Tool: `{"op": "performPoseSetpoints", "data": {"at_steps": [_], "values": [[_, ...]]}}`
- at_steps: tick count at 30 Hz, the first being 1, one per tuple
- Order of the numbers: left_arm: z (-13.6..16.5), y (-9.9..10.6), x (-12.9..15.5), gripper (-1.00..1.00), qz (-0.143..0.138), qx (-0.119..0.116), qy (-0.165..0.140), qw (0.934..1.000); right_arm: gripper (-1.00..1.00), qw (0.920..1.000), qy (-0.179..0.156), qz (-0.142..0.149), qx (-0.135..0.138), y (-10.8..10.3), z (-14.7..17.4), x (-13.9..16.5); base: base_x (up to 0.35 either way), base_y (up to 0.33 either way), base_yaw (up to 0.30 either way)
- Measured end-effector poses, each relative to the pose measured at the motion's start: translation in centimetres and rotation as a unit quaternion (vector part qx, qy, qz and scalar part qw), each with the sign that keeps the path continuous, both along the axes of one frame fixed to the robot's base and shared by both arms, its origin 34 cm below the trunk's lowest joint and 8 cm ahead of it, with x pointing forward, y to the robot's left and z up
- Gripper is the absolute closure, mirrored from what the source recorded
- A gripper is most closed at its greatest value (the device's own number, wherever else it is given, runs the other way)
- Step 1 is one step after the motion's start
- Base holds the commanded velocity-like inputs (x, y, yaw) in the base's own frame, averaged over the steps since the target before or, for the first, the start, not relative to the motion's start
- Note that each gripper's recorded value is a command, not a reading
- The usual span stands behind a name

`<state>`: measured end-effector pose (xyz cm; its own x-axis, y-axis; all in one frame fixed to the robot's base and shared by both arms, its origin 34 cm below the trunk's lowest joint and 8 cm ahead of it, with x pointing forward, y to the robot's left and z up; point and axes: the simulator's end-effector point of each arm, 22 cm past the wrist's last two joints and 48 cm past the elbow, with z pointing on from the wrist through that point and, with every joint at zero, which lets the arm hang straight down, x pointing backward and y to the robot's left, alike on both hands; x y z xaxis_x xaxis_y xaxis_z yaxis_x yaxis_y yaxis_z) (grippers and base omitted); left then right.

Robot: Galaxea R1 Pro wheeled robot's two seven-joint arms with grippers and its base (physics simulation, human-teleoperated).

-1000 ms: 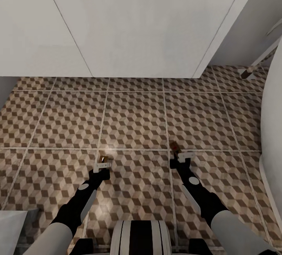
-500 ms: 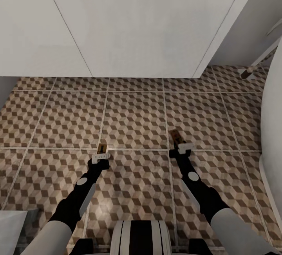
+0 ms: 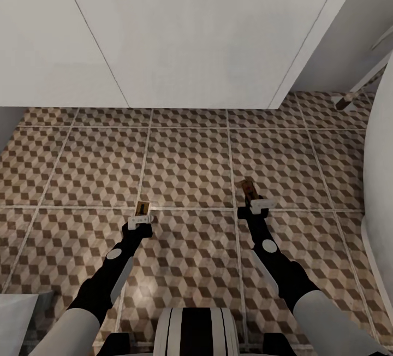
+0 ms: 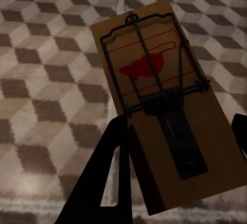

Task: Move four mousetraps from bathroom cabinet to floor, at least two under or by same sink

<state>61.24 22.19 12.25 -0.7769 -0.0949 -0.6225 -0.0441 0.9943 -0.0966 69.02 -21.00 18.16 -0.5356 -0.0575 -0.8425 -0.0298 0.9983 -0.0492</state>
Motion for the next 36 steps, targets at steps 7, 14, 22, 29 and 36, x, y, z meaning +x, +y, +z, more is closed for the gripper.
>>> {"op": "performPoseSetpoints", "data": {"at_steps": [7, 14, 22, 29, 36], "values": [[-0.2, 0.0, -0.2, 1.00, 0.000, 0.000, 0.003, 1.0000, 1.00, 1.0000, 0.003, -0.002, 0.000, 0.0, -0.3, -0.2, 0.000, 0.000, 0.000], [-1.9, -0.1, -1.3, 1.00, 0.001, 0.000, 0.018, 0.9998, 1.00, 0.9993, 0.019, -0.029, -0.015, -0.9, -2.1, -1.2, 0.000, 0.000, 0.000], [-4.1, -0.1, -3.1, 1.00, 0.001, 0.000, 0.039, 0.9992, 1.00, 0.9981, 0.041, -0.040, -0.023, -1.4, -4.7, -2.8, 0.000, 0.000, 0.000], [-6.1, -0.1, -4.8, 1.00, 0.001, 0.000, 0.059, 0.9983, 1.00, 0.9971, 0.060, -0.040, -0.024, -1.4, -7.0, -4.3, 0.000, 0.000, 0.000], [-7.9, -0.1, -6.4, 1.00, 0.000, 0.000, 0.077, 0.9971, 1.00, 0.9959, 0.078, -0.040, -0.025, -1.4, -9.1, -5.7, 0.000, 0.000, 0.000]]}}
